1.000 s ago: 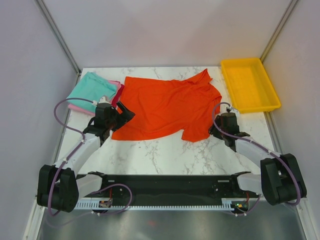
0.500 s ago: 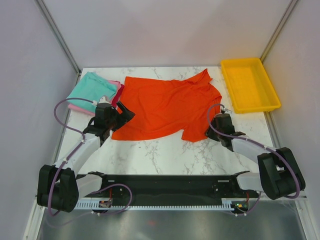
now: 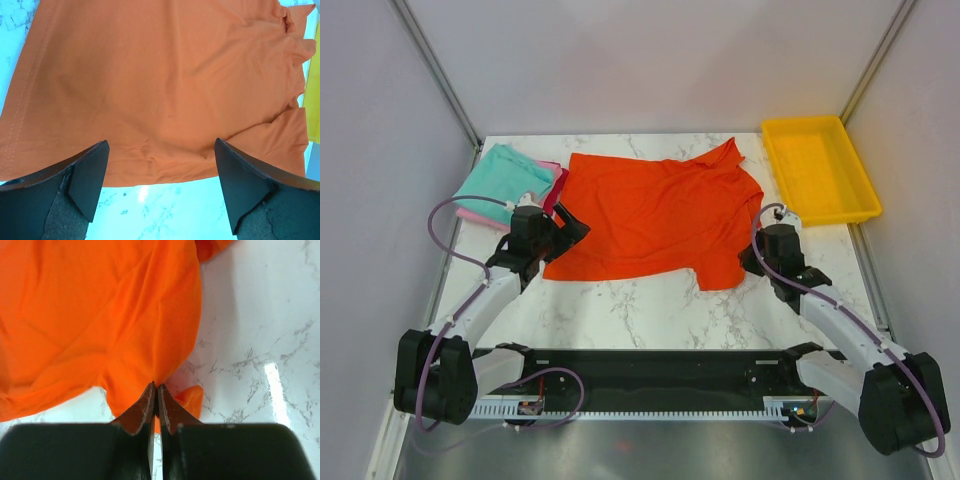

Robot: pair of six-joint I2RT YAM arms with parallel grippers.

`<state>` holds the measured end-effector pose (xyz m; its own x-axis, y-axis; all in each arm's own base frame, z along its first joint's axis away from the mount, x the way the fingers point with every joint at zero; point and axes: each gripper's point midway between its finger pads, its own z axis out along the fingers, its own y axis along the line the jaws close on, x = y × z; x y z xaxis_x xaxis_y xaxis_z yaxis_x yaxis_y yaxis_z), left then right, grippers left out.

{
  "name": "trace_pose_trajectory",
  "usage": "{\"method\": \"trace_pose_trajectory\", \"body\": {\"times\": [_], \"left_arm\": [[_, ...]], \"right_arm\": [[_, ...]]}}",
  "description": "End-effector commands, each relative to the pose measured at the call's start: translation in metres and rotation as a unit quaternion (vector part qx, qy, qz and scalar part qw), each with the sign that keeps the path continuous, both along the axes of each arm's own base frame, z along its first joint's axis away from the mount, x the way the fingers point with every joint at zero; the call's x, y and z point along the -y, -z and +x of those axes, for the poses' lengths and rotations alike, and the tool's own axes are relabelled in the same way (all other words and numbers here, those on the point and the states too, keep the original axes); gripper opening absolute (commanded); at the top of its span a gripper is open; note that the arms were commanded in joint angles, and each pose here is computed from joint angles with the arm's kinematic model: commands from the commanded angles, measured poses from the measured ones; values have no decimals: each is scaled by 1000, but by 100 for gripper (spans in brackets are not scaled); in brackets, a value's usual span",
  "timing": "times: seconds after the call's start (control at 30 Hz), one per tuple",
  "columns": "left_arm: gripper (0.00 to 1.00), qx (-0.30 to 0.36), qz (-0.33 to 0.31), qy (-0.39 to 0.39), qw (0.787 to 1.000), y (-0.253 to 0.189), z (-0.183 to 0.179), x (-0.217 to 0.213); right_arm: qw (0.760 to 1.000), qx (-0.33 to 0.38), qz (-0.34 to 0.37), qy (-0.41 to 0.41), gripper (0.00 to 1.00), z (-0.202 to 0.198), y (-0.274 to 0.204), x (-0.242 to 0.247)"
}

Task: Fold and stack the t-shirts

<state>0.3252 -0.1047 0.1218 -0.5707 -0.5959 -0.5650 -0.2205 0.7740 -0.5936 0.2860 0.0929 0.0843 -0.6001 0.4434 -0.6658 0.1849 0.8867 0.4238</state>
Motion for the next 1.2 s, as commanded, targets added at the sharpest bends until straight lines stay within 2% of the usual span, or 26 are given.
{"method": "trace_pose_trajectory", "body": {"times": [0.0, 0.13, 0.27, 0.33, 0.37, 0.43, 0.63, 0.8, 0.9, 1.1, 1.17], "left_arm": [[93, 25, 13, 12, 1000, -12, 6, 1], [93, 20, 16, 11, 1000, -9, 8, 0], [93, 16, 19, 11, 1000, -7, 9, 0], [93, 16, 19, 12, 1000, -7, 9, 0], [93, 15, 19, 12, 1000, -6, 9, 0], [93, 14, 20, 13, 1000, -6, 9, 0], [93, 18, -1, 28, 999, -10, 8, 9], [93, 22, -20, 57, 998, -10, 5, 23], [93, 17, -21, 62, 998, -7, 4, 25], [93, 22, -20, 63, 998, -10, 3, 25], [93, 21, -17, 63, 998, -9, 3, 24]], "right_arm": [[1000, 3, -10, 14, 13, 12, -31, 2], [1000, -10, -14, 17, 20, 40, -34, -6], [999, -43, -16, 3, 31, 70, -12, -21], [999, -35, -14, -9, 60, 85, -19, -28], [999, -43, -14, -18, 68, 87, -15, -32], [999, -39, -26, -23, 69, 88, -17, -29], [998, -12, -65, 21, 58, 56, -20, 4], [995, -46, -61, 56, 48, 21, 6, 19], [993, -68, -59, 79, 51, -1, 20, 28], [993, -58, -64, 78, 52, -22, 23, 36], [993, -57, -64, 78, 48, -25, 24, 37]]}}
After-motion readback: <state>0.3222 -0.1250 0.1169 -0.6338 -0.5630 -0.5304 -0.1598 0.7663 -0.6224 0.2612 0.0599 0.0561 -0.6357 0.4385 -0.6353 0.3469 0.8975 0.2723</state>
